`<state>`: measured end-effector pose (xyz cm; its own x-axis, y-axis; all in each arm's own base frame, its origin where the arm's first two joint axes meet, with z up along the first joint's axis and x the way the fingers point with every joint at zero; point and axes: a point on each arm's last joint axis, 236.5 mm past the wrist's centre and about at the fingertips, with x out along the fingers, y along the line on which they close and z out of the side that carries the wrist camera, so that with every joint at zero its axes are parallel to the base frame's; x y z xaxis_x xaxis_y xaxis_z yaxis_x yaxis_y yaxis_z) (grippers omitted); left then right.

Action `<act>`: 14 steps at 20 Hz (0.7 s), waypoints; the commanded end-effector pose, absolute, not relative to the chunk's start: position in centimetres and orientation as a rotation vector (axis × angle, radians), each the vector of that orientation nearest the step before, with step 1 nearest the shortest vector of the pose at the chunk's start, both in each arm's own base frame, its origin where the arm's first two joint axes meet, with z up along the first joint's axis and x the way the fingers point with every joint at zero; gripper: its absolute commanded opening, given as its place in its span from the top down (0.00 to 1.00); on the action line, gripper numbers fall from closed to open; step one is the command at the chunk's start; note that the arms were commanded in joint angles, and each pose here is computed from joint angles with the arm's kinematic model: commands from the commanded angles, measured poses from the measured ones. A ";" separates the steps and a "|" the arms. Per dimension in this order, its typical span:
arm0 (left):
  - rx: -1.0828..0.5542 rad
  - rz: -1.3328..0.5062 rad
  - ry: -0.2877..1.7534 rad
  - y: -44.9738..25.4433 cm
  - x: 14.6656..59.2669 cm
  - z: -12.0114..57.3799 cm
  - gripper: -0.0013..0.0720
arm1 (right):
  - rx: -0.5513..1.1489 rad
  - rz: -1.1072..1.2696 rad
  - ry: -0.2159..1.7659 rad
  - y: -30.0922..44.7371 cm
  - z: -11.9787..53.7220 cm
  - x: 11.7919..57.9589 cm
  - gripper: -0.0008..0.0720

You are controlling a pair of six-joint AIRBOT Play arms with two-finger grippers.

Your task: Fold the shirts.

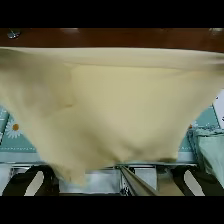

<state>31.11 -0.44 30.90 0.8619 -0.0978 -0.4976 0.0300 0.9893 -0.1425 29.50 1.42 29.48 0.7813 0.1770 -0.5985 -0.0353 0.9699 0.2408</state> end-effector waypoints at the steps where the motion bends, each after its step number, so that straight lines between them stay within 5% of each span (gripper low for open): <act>1: -0.210 -0.069 0.629 -0.2 38.9 22.3 0.95 | 0.341 0.158 0.746 1.2 21.6 36.9 0.96; 8: -0.515 -0.050 0.606 -0.8 53.5 11.4 0.95 | 0.450 0.130 0.902 0.9 7.5 53.0 0.96; 14: -0.675 -0.051 0.734 -2.3 56.2 4.1 0.95 | 0.600 0.164 1.003 2.9 1.2 58.9 0.96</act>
<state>54.99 -1.67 7.32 0.7752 -0.2384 -0.5850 -0.1388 0.8391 -0.5259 56.70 1.72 4.49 0.5762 0.3425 -0.7421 0.1037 0.8700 0.4820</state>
